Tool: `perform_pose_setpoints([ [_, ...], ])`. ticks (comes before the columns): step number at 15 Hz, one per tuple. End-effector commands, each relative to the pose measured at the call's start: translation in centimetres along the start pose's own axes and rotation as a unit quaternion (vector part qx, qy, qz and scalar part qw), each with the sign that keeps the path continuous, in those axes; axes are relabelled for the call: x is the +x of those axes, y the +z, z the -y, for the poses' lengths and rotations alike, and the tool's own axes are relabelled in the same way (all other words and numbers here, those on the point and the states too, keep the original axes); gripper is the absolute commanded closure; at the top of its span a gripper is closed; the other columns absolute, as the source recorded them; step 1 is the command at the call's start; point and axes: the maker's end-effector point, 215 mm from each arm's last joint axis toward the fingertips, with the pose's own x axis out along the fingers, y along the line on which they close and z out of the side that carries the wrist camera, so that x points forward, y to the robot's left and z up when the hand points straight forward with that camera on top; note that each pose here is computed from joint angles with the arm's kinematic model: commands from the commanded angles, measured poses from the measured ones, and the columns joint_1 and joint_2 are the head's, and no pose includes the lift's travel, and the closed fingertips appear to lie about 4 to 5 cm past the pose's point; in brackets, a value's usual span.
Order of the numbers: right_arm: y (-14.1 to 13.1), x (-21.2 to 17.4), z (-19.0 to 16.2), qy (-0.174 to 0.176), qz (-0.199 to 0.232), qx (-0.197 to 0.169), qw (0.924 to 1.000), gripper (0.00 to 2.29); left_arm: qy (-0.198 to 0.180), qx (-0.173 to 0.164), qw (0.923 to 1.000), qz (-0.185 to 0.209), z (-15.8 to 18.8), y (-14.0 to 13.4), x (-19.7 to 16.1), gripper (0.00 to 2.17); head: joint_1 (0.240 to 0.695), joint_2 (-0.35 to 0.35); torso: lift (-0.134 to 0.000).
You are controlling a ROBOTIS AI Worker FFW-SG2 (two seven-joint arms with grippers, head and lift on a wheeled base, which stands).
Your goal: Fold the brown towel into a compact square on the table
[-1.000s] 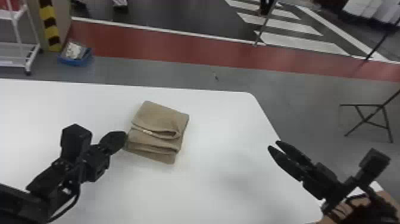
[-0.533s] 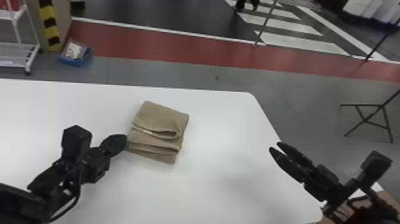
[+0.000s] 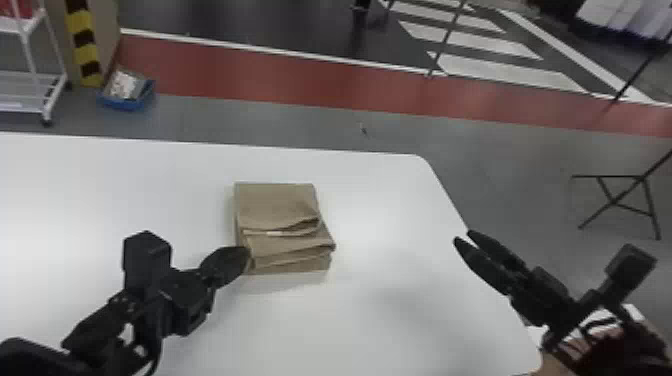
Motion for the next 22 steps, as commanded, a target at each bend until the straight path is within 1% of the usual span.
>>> perform_pose_setpoints([
  [1,1.1,2.2,-0.1,0.010,-0.014,-0.011,0.9998,0.11,-0.021,-0.016,0.9997,0.000,2.7,-0.1,-0.1,1.72,0.695,-0.350,-0.124],
  [2,1.6,3.8,-0.2,0.013,-0.023,-0.029,0.9992,0.11,-0.033,-0.020,0.9992,-0.009,3.5,0.0,-0.3,1.72,0.695,-0.350,-0.124],
  [3,1.6,5.2,-0.4,0.015,-0.032,-0.045,0.9984,0.13,-0.033,-0.019,0.9992,-0.008,3.4,0.8,-0.6,1.72,0.695,-0.350,-0.124],
  [4,1.6,7.2,-0.6,0.017,-0.046,-0.068,0.9965,0.16,-0.025,-0.017,0.9995,-0.001,2.8,1.6,-0.9,1.72,0.695,-0.350,-0.124],
  [6,-0.2,10.7,-0.3,-0.006,-0.084,-0.119,0.9893,0.17,0.023,-0.009,0.9996,0.012,-1.6,3.0,-2.1,1.72,0.695,-0.350,-0.124],
  [8,-1.2,14.0,-0.8,-0.004,-0.113,-0.180,0.9772,0.18,0.074,-0.001,0.9971,0.019,-5.7,3.8,-3.4,1.72,0.695,-0.350,-0.124],
  [9,-1.7,15.1,-0.8,-0.006,-0.131,-0.198,0.9713,0.18,0.086,0.001,0.9961,0.021,-6.6,3.9,-3.7,1.72,0.695,-0.350,-0.124],
  [10,-1.8,16.7,-1.0,0.009,-0.146,-0.233,0.9614,0.18,0.106,-0.002,0.9942,0.018,-7.9,3.3,-4.5,1.72,0.695,-0.287,-0.124],
  [11,-1.5,18.0,-1.9,0.036,-0.146,-0.277,0.9491,0.18,0.116,-0.001,0.9931,0.020,-8.5,3.3,-4.8,1.72,0.695,-0.260,-0.124],
  [12,-2.2,19.1,-2.7,0.057,-0.167,-0.304,0.9361,0.18,0.125,-0.003,0.9920,0.018,-9.3,3.0,-5.2,1.72,0.695,-0.238,-0.124],
  [13,-3.0,20.0,-4.1,0.085,-0.183,-0.339,0.9188,0.18,0.130,-0.004,0.9914,0.016,-9.9,2.8,-5.4,1.72,0.695,-0.214,-0.124],
  [14,-4.4,20.5,-5.2,0.105,-0.203,-0.378,0.8969,0.22,0.137,-0.006,0.9904,0.014,-10.6,2.7,-5.7,1.72,0.695,-0.192,-0.124],
  [15,-5.5,20.7,-6.2,0.125,-0.220,-0.406,0.8781,0.32,0.142,-0.007,0.9897,0.015,-11.2,2.8,-5.9,1.72,0.695,-0.154,-0.124],
  [16,-6.9,20.8,-7.1,0.146,-0.242,-0.424,0.8604,0.41,0.144,-0.007,0.9894,0.016,-11.6,3.0,-6.0,1.72,0.695,-0.135,-0.124],
  [17,-8.0,20.8,-8.3,0.170,-0.255,-0.450,0.8388,0.41,0.145,-0.006,0.9893,0.016,-11.8,3.2,-5.9,1.72,0.695,-0.119,-0.124],
  [18,-8.9,20.8,-9.1,0.187,-0.265,-0.471,0.8205,0.41,0.145,-0.006,0.9893,0.013,-11.9,3.2,-5.8,1.72,0.695,-0.105,-0.124],
  [19,-10.3,20.8,-8.9,0.189,-0.290,-0.490,0.8003,0.41,0.145,-0.007,0.9893,0.013,-11.9,3.4,-5.7,1.72,0.695,-0.091,-0.124],
  [20,-11.4,20.8,-8.6,0.186,-0.312,-0.508,0.7810,0.50,0.145,-0.006,0.9893,0.012,-12.0,3.3,-5.7,1.72,0.695,-0.071,-0.124],
  [21,-11.6,20.9,-8.5,0.186,-0.323,-0.517,0.7708,0.59,0.145,-0.007,0.9893,0.009,-11.9,3.1,-5.7,1.72,0.695,-0.065,-0.124],
  [22,-11.7,21.0,-8.3,0.184,-0.327,-0.522,0.7662,0.59,0.146,-0.007,0.9892,0.006,-12.0,2.9,-5.7,1.72,0.695,-0.062,-0.124],
])
